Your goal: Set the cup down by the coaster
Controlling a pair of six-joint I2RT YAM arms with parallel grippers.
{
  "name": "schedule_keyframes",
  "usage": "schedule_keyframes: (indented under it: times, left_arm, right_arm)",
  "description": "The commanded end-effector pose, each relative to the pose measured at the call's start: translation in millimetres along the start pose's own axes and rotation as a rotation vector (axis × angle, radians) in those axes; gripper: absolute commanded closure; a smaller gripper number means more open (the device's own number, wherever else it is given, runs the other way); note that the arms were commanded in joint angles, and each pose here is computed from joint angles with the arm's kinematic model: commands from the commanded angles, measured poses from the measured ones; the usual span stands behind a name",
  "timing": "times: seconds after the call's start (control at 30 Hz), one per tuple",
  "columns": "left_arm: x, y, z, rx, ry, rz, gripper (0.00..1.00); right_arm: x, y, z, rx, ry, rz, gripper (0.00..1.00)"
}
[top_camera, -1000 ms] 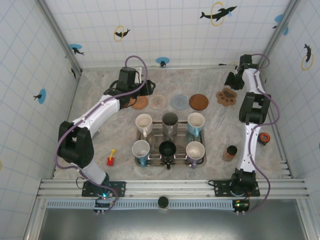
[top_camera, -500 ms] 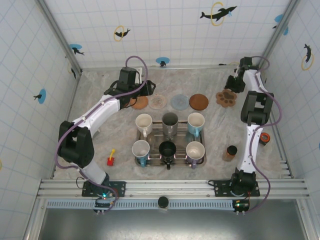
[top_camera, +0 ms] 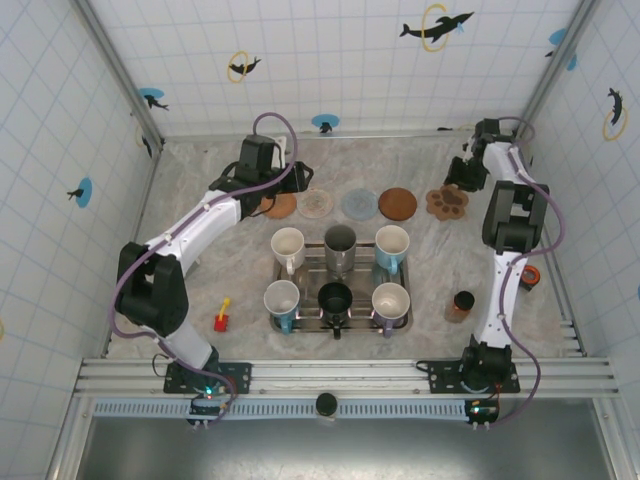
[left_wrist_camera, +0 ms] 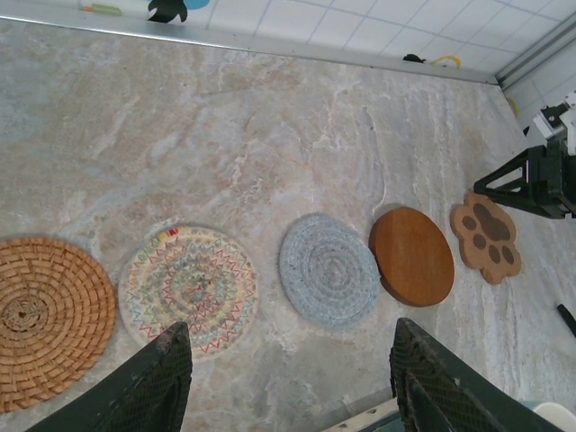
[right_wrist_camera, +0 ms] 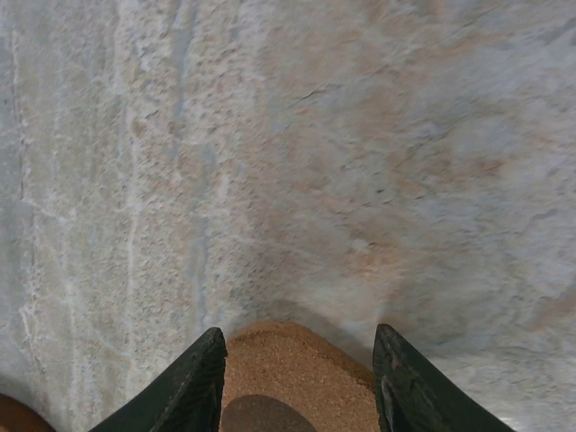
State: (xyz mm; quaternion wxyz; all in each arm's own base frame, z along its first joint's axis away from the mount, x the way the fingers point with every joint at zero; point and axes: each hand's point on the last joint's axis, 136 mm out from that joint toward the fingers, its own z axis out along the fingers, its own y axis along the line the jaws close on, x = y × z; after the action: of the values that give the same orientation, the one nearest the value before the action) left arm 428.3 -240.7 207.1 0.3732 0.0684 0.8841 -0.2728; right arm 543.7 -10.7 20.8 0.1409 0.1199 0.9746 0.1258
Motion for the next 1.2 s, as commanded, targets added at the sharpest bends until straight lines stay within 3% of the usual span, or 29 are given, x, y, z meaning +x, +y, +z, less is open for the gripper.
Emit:
schedule_keyframes:
  times: [0.0, 0.77, 1.17]
  left_arm:
    - [-3.4, -8.6, -13.3, 0.018, -0.021, 0.001, 0.41]
    - [-2.5, -6.8, -16.0, 0.005, -0.020, 0.013, 0.41]
    - [-2.7, -5.9, -17.7, -0.001, -0.023, 0.016, 0.41]
  right_arm:
    - [47.9, 4.7, 22.6, 0.010, 0.163, 0.002, 0.54]
    - [60.1, 34.7, 34.7, -0.035, 0.194, -0.035, 0.55]
    - [42.6, 36.1, 21.1, -0.032, 0.144, -0.026, 0.54]
